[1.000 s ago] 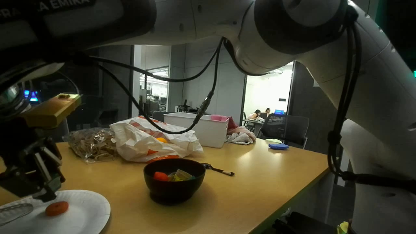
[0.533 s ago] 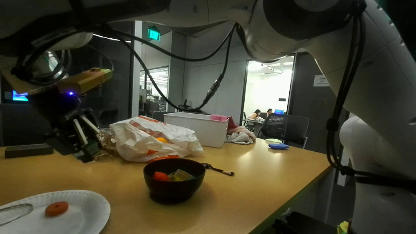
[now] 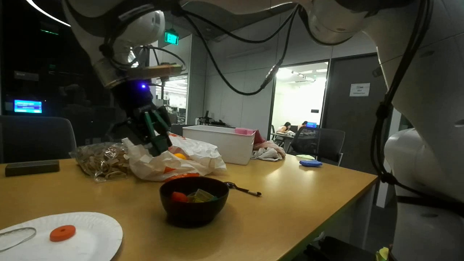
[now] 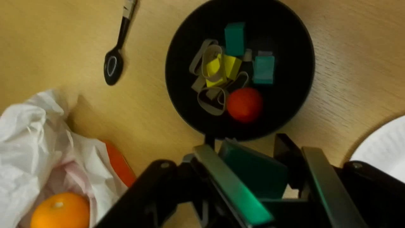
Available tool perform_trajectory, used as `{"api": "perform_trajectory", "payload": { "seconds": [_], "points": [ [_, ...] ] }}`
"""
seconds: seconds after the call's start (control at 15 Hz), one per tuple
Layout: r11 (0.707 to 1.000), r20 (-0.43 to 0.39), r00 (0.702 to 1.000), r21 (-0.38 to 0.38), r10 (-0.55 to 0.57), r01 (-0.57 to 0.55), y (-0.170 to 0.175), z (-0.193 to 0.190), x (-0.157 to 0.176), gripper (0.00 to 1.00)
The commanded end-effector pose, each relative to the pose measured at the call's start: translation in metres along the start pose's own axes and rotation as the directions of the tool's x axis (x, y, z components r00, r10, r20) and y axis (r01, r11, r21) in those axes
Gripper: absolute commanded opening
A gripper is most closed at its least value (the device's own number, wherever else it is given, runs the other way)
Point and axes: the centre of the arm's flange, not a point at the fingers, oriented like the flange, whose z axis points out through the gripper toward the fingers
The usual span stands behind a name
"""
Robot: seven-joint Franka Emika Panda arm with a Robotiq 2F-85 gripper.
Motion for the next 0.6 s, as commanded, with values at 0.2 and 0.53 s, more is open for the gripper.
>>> {"api": "perform_trajectory", "payload": {
  "seconds": [0.2, 0.53],
  "points": [
    [0.987, 0.118, 0.986, 0.092, 0.117, -0.129, 0.058, 0.079, -0.047, 0.26],
    [0.973, 0.114, 0.992, 0.214, 0.060, -0.084, 0.046, 0.108, -0.053, 0.26]
  ]
}}
